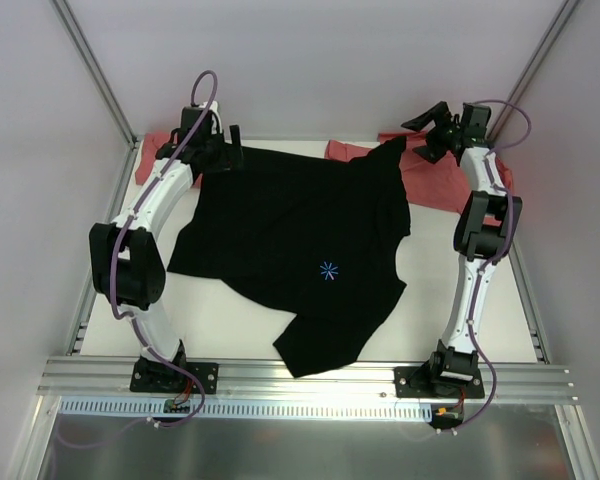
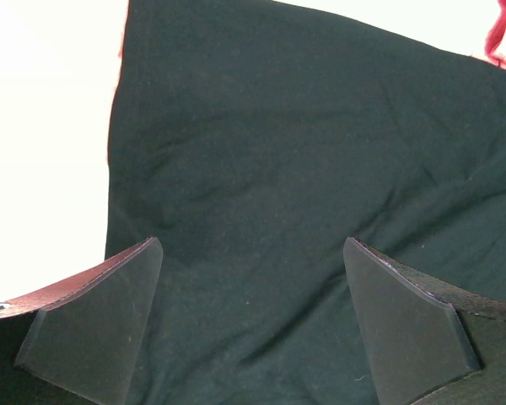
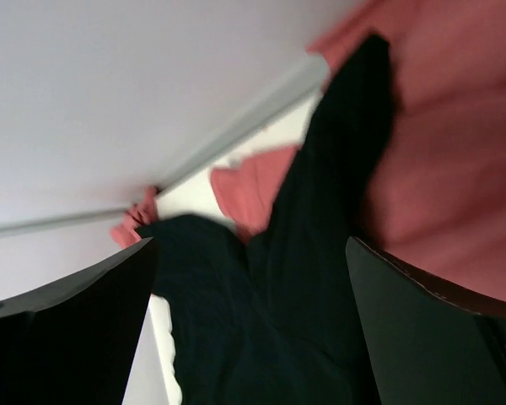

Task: Fold and stack the t-shirts
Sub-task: Flatten out the tshirt

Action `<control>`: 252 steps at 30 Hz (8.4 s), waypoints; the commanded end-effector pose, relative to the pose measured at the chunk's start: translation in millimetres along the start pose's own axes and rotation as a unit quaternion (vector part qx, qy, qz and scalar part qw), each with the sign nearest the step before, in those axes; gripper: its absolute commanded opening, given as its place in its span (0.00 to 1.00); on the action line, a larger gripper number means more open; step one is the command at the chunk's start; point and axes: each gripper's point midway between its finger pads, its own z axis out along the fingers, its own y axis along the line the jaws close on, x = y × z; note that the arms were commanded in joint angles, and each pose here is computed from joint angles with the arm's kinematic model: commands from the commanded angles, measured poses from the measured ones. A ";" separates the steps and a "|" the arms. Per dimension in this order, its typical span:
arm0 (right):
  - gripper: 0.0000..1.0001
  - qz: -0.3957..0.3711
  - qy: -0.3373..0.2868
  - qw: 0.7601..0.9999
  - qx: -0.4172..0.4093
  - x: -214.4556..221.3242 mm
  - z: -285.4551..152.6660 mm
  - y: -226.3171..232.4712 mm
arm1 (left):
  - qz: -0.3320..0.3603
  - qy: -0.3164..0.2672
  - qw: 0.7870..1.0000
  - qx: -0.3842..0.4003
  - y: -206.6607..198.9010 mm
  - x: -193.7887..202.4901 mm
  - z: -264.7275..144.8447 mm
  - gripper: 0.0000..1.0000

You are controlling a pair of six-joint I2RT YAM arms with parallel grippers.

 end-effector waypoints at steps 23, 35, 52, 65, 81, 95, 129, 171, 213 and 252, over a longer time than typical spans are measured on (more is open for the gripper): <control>0.95 -0.085 0.166 0.958 0.219 244.4 -237.2 -83.4 | -0.054 -0.055 0.990 0.117 -30.1 23.6 -129.7 0.90; 0.94 -0.086 0.230 0.940 0.237 302.6 -231.6 -101.1 | -0.058 -0.064 0.989 0.120 -28.8 28.1 -144.7 0.90; 0.96 -0.119 0.318 0.914 0.223 356.2 -216.5 -85.6 | -0.057 -0.063 0.990 0.116 -28.3 23.3 -141.9 0.90; 0.99 -0.206 0.319 0.830 0.409 320.1 -242.6 -134.9 | -0.050 -0.065 0.991 0.109 -26.4 18.4 -141.9 0.91; 0.99 -0.283 0.263 0.798 0.461 272.1 -259.6 -123.4 | -0.048 -0.063 0.991 0.106 -26.1 17.3 -137.6 0.91; 1.00 -0.217 0.345 0.881 0.241 342.5 -217.8 -29.9 | -0.055 -0.056 0.990 0.114 -28.5 22.8 -132.9 0.91; 0.99 -0.296 0.394 0.772 0.401 359.4 -220.1 -138.1 | -0.038 -0.060 0.993 0.092 -18.9 25.4 -143.8 0.92; 1.00 -0.140 0.108 0.977 0.119 106.5 -104.5 74.3 | -0.005 -0.065 0.997 0.042 29.6 -69.2 33.2 0.92; 0.85 -0.007 0.140 0.968 0.210 99.2 -135.6 -85.7 | 0.023 0.002 0.993 0.112 -40.5 -13.5 -17.3 0.90; 0.00 -0.046 0.145 0.952 0.265 112.2 -126.7 -119.3 | 0.046 -0.015 0.995 0.090 -25.2 -16.8 -45.2 0.91</control>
